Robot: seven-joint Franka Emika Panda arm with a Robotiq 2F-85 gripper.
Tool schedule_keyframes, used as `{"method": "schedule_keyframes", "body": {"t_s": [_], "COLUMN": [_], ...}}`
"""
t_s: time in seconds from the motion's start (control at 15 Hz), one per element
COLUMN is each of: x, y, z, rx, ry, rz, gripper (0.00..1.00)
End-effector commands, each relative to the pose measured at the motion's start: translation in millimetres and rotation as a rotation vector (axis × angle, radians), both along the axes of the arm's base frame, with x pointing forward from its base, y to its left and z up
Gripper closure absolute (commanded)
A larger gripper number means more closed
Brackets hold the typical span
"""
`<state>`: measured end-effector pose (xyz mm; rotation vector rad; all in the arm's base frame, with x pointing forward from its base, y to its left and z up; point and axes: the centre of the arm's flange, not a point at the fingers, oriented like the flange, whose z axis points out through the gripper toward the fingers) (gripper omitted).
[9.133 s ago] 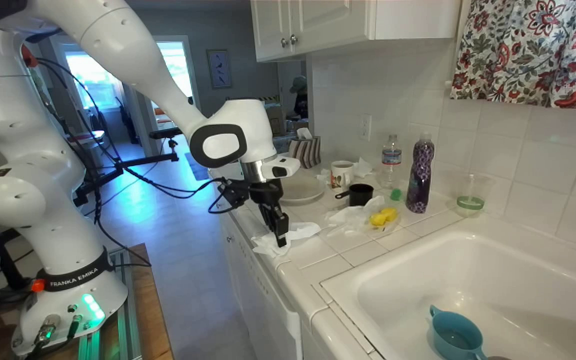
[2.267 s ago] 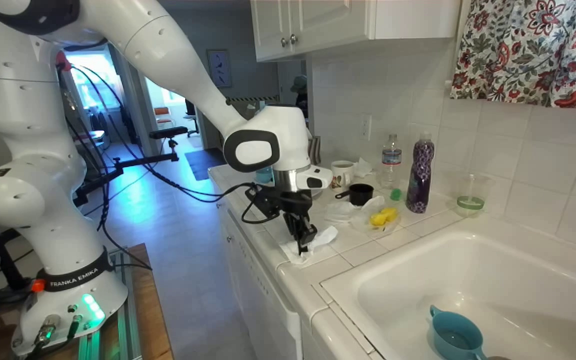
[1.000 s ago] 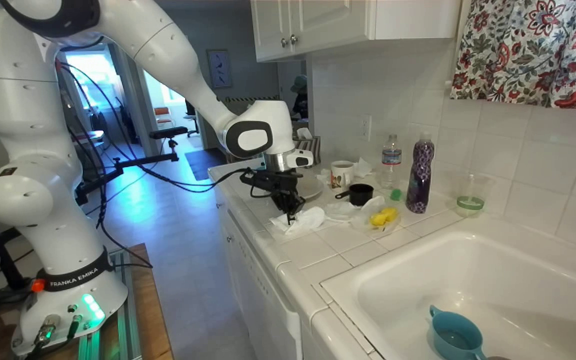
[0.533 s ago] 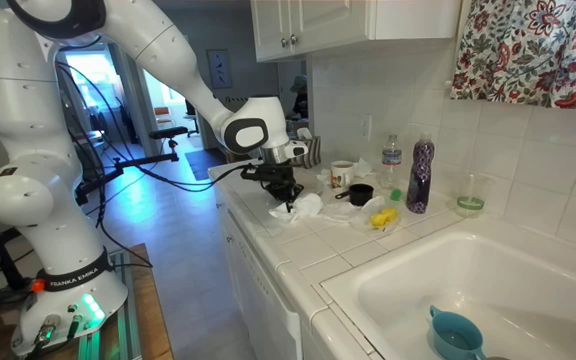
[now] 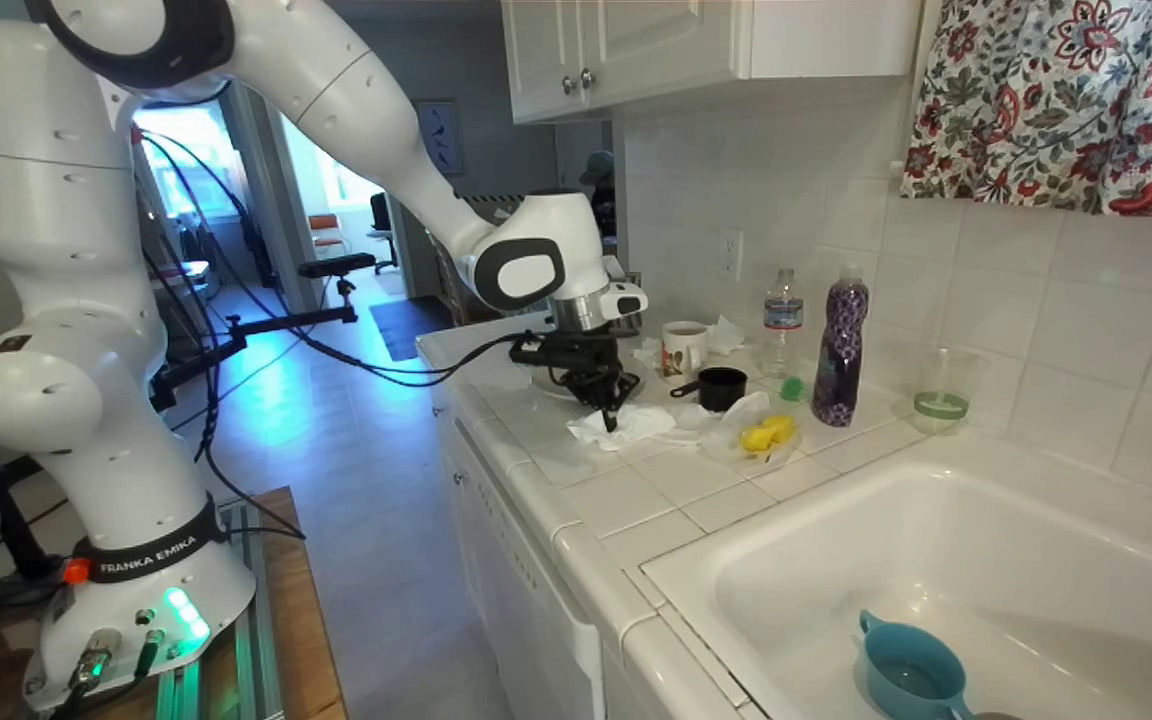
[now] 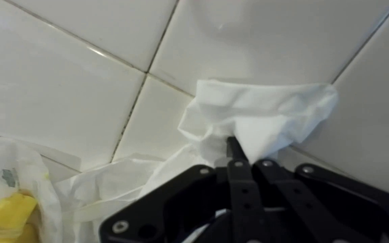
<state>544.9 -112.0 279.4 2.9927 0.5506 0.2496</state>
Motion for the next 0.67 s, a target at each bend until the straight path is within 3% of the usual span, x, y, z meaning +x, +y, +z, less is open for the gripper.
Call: {"method": "schedule_keyframes", "body": {"t_s": [0.0,0.6], "x": [36,97], "y": [-15,-13], "z": [-7,-8], "rx": [-0.006,-0.021], "ry": [0.009,-0.005], "rz": [-0.056,-0.099], "gripper": [1.00,1.00]}}
